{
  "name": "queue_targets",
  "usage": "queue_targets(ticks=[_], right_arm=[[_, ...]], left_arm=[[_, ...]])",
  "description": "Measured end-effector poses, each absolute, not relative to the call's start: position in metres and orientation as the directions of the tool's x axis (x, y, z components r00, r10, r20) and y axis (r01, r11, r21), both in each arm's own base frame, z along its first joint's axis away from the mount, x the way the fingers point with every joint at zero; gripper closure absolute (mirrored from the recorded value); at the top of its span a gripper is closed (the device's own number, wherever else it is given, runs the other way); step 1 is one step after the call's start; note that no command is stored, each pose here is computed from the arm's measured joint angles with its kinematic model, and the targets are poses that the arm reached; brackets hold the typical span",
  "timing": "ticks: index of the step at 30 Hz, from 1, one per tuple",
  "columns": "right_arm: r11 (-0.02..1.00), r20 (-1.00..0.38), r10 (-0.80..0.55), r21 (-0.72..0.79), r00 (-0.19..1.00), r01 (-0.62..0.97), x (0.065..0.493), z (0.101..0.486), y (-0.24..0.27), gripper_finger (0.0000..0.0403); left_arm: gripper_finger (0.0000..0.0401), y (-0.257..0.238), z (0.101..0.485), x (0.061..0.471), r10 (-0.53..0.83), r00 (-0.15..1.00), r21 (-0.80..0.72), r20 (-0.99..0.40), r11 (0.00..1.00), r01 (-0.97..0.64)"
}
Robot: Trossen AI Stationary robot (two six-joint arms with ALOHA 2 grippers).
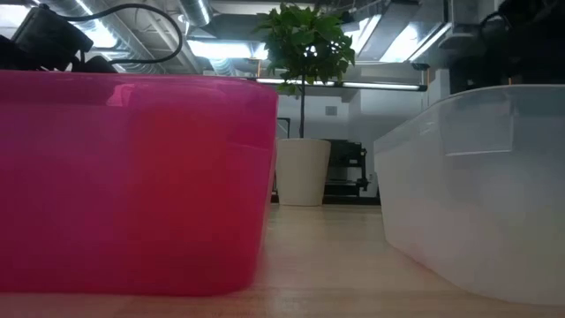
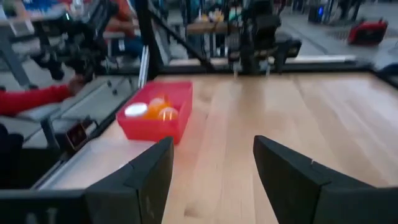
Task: Pick and place medicine bottles into bin by pill shape (circle, oval)
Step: Adjust the transparent bin
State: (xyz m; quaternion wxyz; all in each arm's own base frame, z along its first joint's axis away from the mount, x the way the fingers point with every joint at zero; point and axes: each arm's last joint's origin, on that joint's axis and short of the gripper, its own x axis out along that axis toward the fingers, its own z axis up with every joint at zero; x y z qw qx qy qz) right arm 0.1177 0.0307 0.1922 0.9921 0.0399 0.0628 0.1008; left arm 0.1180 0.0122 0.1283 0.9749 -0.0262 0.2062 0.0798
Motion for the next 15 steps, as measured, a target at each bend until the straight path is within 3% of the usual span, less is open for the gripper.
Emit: queue_targets(ticks=[15], right_arm=[[0.972, 0.038, 0.208, 0.102, 0.977, -0.211, 0.097, 0.174, 0.025, 0.0178]], left_arm=[[0.0173, 0.012, 0.128, 0.118, 0.145, 0.902, -0.018, -0.406, 0.986, -0.166]])
